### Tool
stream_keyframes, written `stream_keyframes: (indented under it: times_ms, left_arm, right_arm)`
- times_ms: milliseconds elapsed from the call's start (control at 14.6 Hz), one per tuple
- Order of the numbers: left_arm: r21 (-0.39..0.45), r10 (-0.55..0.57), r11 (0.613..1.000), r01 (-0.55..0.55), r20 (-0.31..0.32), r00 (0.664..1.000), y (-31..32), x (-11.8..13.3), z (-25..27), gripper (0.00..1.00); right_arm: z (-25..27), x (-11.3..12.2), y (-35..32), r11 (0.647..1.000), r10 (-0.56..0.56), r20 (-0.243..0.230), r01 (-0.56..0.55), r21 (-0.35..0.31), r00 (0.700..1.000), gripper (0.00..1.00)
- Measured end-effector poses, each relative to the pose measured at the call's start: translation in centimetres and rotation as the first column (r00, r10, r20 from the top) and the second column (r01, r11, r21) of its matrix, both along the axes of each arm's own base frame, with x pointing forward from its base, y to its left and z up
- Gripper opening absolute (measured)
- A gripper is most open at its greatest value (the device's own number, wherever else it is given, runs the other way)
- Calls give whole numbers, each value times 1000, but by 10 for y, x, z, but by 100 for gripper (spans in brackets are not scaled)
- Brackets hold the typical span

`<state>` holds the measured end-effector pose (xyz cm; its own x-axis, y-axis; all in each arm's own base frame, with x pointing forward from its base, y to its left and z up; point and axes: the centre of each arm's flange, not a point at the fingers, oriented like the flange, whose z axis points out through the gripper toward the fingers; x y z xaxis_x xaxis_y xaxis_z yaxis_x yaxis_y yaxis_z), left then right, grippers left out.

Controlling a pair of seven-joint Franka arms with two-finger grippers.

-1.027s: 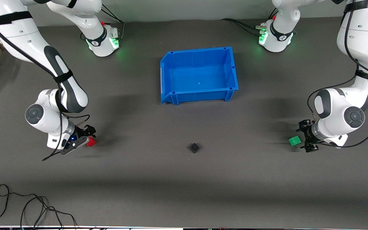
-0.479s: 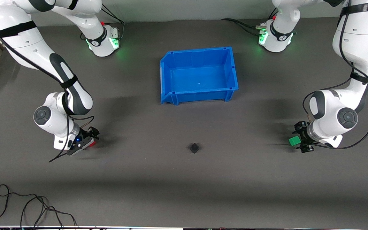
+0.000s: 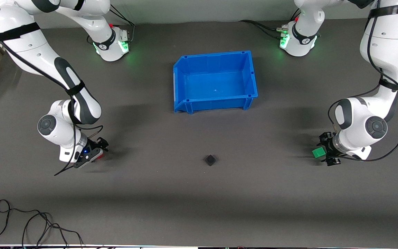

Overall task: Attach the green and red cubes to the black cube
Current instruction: 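Close the right gripper on red while the left gripper grips green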

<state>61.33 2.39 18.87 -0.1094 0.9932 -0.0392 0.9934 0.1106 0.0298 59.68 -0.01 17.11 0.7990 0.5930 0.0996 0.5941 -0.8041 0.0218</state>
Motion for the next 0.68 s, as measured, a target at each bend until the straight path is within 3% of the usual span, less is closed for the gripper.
stream_keyframes:
  times_ms: [342,479,548,685]
  left_arm:
    - [2,4,1000,-4,-3,1000,3,-2,-4,77]
    - [4,6,1000,-6,-6,1000,4,-4,-5,62]
    - [5,8,1000,-8,-5,1000,6,-4,-5,62]
    - [7,10,1000,-10,-5,1000,7,-4,-5,43]
  right_arm:
    - [0,0,0,1000,0,-1,0,0,1000,91]
    - [-1,0,0,1000,-1,-2,1,1,1000,89]
    - [-1,0,0,1000,-1,-2,1,1,1000,89]
    - [-1,0,0,1000,-1,-2,1,1,1000,72]
